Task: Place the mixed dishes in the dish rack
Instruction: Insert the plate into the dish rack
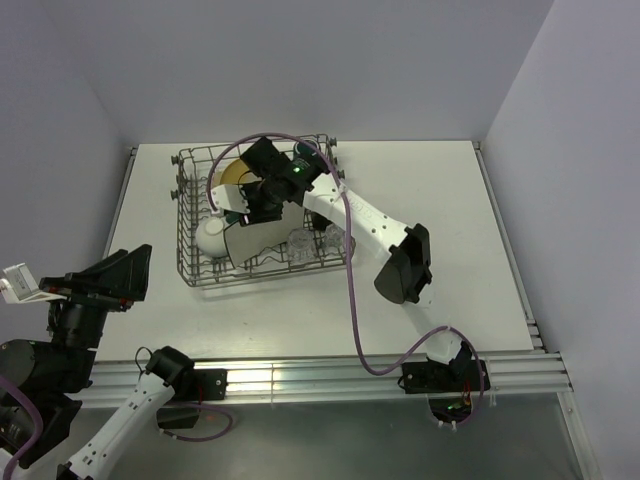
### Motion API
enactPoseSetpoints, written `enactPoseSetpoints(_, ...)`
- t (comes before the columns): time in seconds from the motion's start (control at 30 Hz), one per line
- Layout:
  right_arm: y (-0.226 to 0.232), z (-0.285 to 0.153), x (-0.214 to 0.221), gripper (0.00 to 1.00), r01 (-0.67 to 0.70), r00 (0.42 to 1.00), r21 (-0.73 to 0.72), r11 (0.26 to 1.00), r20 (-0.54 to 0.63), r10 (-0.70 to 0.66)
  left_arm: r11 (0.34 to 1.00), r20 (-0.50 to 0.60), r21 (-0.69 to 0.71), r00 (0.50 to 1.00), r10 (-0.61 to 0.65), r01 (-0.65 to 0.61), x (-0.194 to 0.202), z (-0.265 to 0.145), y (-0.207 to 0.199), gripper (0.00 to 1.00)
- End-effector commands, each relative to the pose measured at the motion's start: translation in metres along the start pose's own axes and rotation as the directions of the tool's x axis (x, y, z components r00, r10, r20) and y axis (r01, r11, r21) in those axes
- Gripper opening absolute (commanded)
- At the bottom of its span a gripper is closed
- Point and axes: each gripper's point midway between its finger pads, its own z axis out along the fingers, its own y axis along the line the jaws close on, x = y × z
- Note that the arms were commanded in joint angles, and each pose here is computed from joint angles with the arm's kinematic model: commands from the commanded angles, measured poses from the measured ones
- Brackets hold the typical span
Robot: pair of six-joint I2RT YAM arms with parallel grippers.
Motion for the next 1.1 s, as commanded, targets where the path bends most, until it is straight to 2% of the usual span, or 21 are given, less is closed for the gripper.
enactPoseSetpoints(0.0, -0.02, -0.052, -0.039, 0.53, 0.002, 0.992, 0.104, 0.995, 0.125, -0.015, 0.999, 0.026, 0.029, 0.999, -0.03, 0.029, -0.009, -0.004, -0.007, 0.87)
enactPoseSetpoints(0.3, -0.023, -0.072, -0.046, 0.53, -0.038, 0.984, 0.128, 0.991, 0.175, 0.015, 0.998, 0.025, 0.04, 0.999, -0.043, 0.042, -0.011, -0.006, -0.009, 0.87)
enactPoseSetpoints(0.47, -0.003, -0.07, -0.043, 0.53, -0.02, 0.984, 0.059, 0.998, 0.176, 0.01, 0.998, 0.026, 0.045, 0.998, -0.051, 0.05, -0.01, -0.008, -0.009, 0.86)
enactPoseSetpoints(0.83, 0.009, -0.076, -0.047, 0.54, -0.01, 0.978, 0.019, 1.0, 0.207, 0.006, 0.997, 0.021, 0.051, 0.998, -0.057, 0.056, -0.01, -0.008, -0.011, 0.86)
enactPoseSetpoints(1.07, -0.004, -0.085, -0.056, 0.56, -0.022, 0.969, 0.068, 0.997, 0.249, 0.004, 0.997, 0.022, 0.054, 0.998, -0.058, 0.057, -0.01, -0.008, -0.011, 0.86)
